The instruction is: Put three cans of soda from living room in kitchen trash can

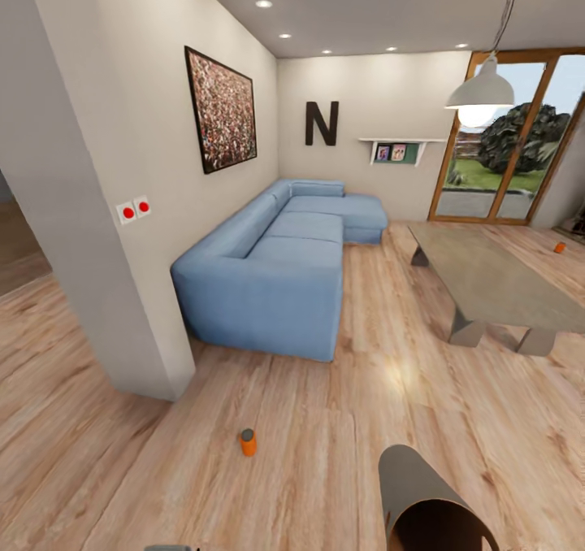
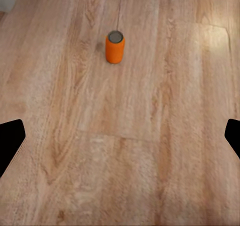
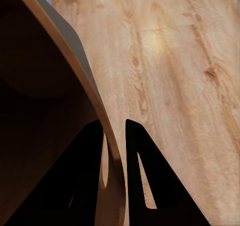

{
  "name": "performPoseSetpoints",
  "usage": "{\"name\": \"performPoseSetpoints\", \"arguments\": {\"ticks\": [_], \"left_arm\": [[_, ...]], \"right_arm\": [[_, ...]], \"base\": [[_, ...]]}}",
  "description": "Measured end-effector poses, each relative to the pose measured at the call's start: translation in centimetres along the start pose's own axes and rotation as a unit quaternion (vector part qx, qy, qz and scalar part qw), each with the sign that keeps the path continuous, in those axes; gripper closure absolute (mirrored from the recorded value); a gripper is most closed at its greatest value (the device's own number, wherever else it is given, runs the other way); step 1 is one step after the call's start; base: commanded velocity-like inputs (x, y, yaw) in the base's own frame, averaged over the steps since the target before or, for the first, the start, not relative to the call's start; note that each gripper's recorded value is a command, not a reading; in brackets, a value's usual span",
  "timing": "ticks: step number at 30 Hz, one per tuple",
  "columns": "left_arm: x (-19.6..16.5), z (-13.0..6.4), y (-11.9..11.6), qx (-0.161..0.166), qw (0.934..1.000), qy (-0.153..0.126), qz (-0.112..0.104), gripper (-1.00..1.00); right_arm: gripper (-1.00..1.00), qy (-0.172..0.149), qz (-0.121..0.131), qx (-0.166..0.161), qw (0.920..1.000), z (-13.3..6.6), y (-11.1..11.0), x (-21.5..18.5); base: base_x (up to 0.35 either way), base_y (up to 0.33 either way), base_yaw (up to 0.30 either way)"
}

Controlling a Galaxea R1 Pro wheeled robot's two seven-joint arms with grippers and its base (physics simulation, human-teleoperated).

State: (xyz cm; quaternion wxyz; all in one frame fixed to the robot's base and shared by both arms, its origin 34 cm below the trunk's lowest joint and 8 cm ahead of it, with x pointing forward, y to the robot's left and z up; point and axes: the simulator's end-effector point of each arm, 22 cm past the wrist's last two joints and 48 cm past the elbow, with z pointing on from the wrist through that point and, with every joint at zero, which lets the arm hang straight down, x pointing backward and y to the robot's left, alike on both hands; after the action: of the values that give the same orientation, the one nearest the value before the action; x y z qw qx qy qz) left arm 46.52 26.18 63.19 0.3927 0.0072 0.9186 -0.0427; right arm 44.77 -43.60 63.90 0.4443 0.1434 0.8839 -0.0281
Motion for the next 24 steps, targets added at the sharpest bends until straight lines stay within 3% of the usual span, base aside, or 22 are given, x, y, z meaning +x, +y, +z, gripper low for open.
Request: {"name": "performPoseSetpoints", "arguments": {"ticks": [24], "left_arm": [[-0.03,0.00,-0.02,0.000,1.0000,0.000,0.000,-1.00]], "right_arm": [[1.00,-0.001,0.002,0.001,1.0000,0.00,0.02,0.00]], "base": [[0.203,0.285,-0.227]]}}
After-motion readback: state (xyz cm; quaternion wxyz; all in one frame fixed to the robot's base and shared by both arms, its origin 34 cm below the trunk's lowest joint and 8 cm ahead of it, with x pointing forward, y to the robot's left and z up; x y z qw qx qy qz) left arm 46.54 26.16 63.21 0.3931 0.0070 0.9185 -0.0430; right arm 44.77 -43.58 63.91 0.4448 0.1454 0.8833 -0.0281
